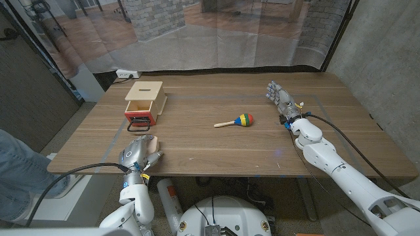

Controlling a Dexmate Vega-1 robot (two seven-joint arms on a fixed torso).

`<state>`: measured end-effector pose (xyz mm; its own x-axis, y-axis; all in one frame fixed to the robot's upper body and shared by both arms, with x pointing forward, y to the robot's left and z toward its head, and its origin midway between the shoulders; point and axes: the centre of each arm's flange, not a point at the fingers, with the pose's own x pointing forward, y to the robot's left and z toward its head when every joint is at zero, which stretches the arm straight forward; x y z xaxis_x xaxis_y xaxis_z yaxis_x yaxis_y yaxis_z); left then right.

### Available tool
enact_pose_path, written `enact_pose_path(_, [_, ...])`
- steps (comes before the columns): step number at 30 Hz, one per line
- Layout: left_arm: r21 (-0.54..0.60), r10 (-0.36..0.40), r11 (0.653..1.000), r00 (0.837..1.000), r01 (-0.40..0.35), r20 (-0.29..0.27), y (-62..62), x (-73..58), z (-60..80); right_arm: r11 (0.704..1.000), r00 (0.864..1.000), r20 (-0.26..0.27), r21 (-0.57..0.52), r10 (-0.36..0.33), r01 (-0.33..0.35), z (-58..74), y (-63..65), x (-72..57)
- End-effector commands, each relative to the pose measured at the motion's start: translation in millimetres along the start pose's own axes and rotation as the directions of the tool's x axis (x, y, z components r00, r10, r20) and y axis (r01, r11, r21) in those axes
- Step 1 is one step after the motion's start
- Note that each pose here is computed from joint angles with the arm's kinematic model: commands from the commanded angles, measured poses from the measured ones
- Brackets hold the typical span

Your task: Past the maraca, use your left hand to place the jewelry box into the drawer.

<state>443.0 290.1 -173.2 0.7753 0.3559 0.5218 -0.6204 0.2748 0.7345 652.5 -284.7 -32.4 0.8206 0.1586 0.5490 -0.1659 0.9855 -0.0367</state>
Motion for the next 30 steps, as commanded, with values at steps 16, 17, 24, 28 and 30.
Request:
enact_pose_path(16, [-0.048, 0.086, 0.995, 0.995, -0.084, 0.059, 27.3, 23.9, 14.0, 1.000, 0.999, 0.035, 0.009, -0.026, 0.026, 7.0, -8.8, -1.2])
enact_pose_path(17, [-0.047, 0.088, 0.995, 0.994, -0.085, 0.061, 28.0, 24.4, 15.0, 1.000, 0.999, 0.036, 0.011, -0.029, 0.029, 7.1, -9.2, -1.6])
enact_pose_path(24, [-0.072, 0.078, 0.995, 0.995, -0.073, 0.070, 31.2, 28.4, 17.8, 0.999, 0.998, 0.038, 0.014, -0.041, 0.040, 7.5, -12.8, -5.7])
enact_pose_path(28, [-0.072, 0.076, 0.995, 0.994, -0.071, 0.078, 33.7, 29.6, 19.1, 0.999, 0.998, 0.036, 0.012, -0.041, 0.041, 7.6, -13.9, -7.3])
enact_pose_path(30, [-0.077, 0.070, 0.995, 0.994, -0.064, 0.080, 34.1, 30.0, 20.3, 0.999, 0.998, 0.039, 0.009, -0.039, 0.038, 7.7, -14.1, -7.6])
